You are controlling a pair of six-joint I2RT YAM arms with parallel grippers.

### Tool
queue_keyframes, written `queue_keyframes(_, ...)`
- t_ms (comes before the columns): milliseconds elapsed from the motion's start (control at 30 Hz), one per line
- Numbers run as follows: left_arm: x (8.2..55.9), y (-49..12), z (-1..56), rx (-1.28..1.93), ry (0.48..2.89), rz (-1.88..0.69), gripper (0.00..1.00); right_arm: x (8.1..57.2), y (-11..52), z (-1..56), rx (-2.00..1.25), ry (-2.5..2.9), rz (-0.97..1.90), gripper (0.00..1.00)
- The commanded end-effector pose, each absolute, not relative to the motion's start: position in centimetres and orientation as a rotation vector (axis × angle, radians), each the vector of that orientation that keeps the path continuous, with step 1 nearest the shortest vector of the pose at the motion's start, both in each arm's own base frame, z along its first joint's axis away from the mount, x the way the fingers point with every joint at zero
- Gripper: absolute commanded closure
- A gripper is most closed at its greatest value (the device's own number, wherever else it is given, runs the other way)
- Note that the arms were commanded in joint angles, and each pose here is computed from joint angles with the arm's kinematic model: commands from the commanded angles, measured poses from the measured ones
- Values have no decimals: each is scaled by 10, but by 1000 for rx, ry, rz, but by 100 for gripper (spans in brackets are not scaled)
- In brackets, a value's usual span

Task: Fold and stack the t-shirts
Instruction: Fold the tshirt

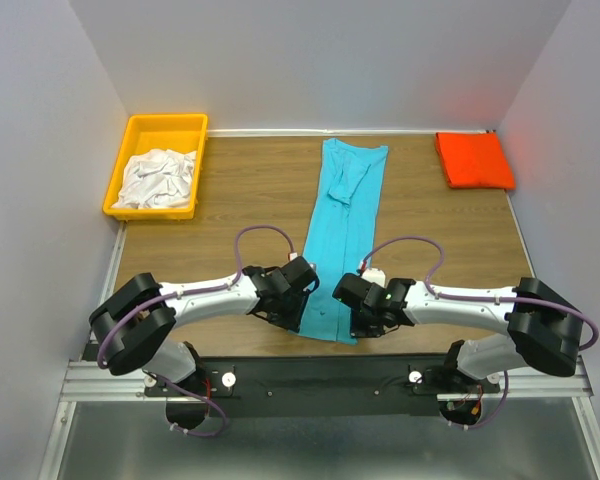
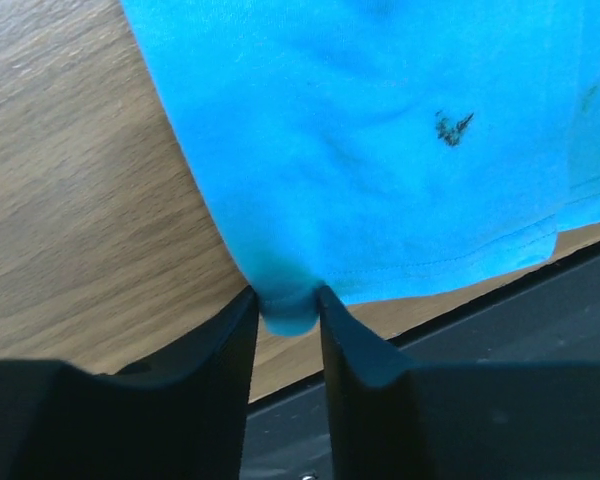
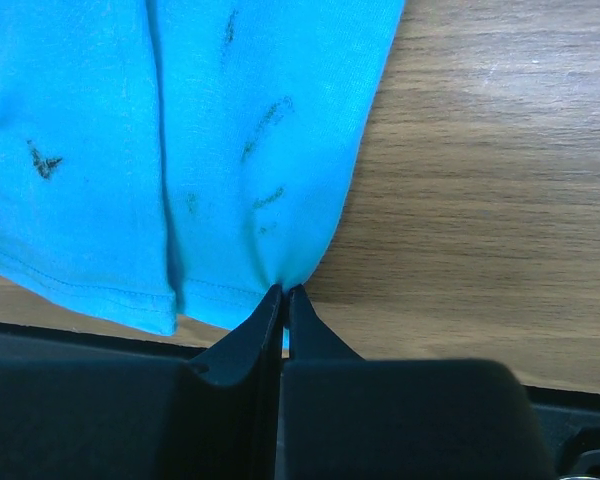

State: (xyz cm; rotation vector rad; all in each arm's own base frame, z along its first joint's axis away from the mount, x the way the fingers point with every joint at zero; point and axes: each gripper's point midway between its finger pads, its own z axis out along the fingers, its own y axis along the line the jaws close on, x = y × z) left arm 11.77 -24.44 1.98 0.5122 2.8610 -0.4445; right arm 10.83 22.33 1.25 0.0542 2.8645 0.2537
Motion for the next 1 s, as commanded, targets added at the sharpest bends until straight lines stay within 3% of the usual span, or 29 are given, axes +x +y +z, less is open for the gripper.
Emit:
queue_keyframes(0,113,-234,9,496,2905,-353,69,92,192,-3,-19,2923,88,91)
queue_keyframes(33,113,-234,10,497,2907,-349,77,92,192,-3,-24,2924,91,91)
queue_keyframes(67,111,-234,11,504,2910,-345,91,90,194,-2,-34,2934,107,93)
queue_keyframes(167,105,-234,13,516,2915,-359,100,84,196,1,-88,2956,143,97)
queue_keyframes(367,104,-244,32,551,2887,-431,100,83,206,21,-137,2963,224,99)
queue_keyframes(733,282,-281,109,428,2495,-421,100,233,163,93,12,2658,-64,99)
queue_keyframes(967,373,-291,117,377,2405,-395,100,328,142,121,34,2508,-152,99)
